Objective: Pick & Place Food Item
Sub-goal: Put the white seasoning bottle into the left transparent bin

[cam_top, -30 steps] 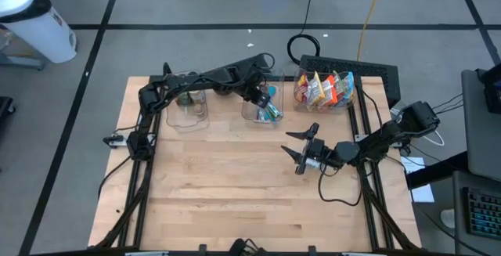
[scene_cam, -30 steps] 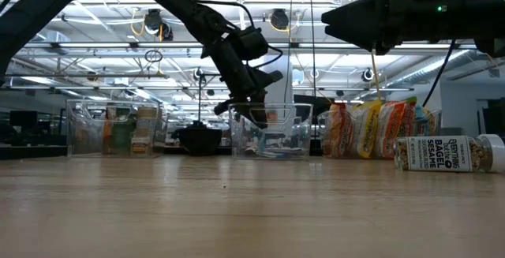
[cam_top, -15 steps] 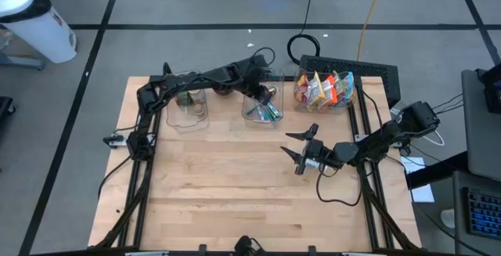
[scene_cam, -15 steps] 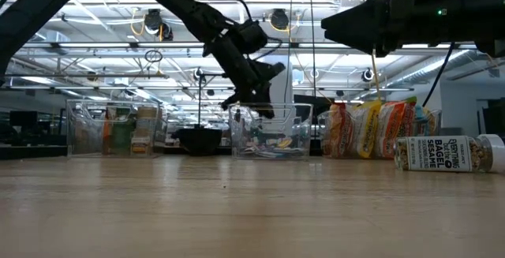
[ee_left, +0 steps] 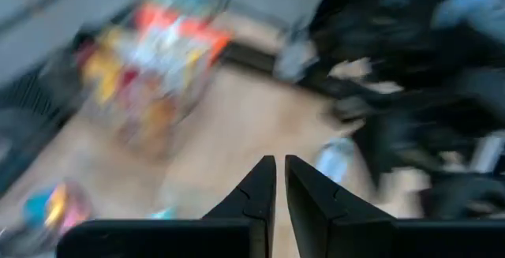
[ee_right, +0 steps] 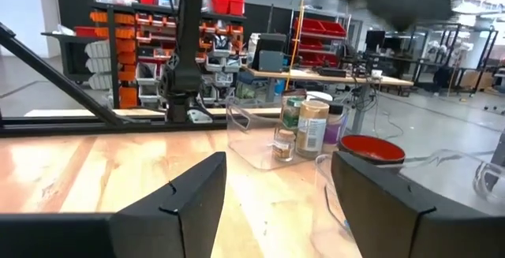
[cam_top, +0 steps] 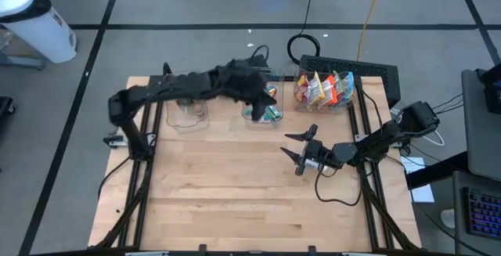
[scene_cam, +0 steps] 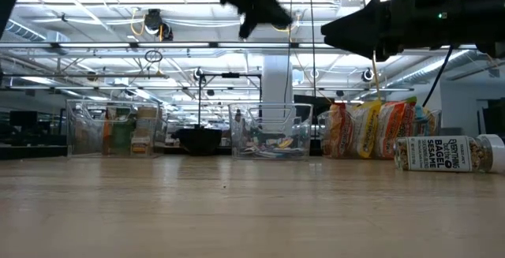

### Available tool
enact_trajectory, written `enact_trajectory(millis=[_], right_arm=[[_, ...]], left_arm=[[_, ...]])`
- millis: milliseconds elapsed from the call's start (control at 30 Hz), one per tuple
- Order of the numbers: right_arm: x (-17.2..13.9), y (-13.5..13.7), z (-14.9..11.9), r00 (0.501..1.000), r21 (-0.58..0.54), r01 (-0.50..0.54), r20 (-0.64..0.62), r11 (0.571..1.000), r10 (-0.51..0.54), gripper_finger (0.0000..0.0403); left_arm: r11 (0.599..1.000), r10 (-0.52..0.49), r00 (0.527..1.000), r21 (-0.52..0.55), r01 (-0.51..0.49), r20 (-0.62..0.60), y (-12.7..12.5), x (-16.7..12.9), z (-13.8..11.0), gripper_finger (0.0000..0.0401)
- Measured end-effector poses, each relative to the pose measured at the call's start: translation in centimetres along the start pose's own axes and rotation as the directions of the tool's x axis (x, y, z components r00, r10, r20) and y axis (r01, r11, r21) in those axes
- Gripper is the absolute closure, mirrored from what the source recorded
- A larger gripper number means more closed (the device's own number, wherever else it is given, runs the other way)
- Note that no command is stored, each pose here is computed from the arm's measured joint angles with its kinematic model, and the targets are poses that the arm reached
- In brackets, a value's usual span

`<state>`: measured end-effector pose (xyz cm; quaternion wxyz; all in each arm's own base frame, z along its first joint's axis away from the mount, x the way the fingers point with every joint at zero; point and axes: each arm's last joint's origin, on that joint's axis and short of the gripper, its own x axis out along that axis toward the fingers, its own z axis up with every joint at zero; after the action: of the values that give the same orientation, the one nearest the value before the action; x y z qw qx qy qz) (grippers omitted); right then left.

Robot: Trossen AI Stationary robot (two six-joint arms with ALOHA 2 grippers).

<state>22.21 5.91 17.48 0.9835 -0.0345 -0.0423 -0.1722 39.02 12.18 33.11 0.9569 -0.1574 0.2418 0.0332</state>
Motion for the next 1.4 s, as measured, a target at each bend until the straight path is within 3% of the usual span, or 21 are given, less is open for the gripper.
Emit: enact_trajectory(millis=[200,400,700,933,1167,1400], right_arm=[[0.0,0.0,-0.3,1.000,0.023,-0.003,-0.029,1.000,0.004,0.0177],[0.0,0.1,-0.8,0.998,0.059,-0.004,-0.068,0.998,0.008,0.0177],[-0.1,0.1,-1.3,0.994,0.096,0.000,-0.111,0.995,0.011,0.0177],[-0.1,0.1,-1.7,0.989,0.115,0.006,-0.149,0.993,0.011,0.0177],[-0.1,0.1,-1.8,0.988,0.118,0.007,-0.152,0.993,0.011,0.0177],[-0.2,0.1,-1.9,0.986,0.089,0.003,-0.165,0.996,0.011,0.0177]], left_arm=[[0.981,-0.100,0.977,0.184,0.065,0.186,-7.7,-2.1,-1.4,0.0366],[0.966,-0.164,0.954,0.236,0.104,0.251,-10.3,-4.5,-6.0,0.0366],[0.968,-0.234,0.916,0.165,0.189,0.327,-9.1,-8.2,-15.3,0.0366],[0.945,-0.267,0.855,0.294,0.143,0.445,-7.6,-11.7,-21.4,0.0366],[0.934,-0.310,0.748,0.334,0.124,0.586,-6.3,-15.1,-24.5,0.0366],[0.938,-0.312,0.741,0.315,0.143,0.595,-5.9,-15.5,-25.5,0.0366]])
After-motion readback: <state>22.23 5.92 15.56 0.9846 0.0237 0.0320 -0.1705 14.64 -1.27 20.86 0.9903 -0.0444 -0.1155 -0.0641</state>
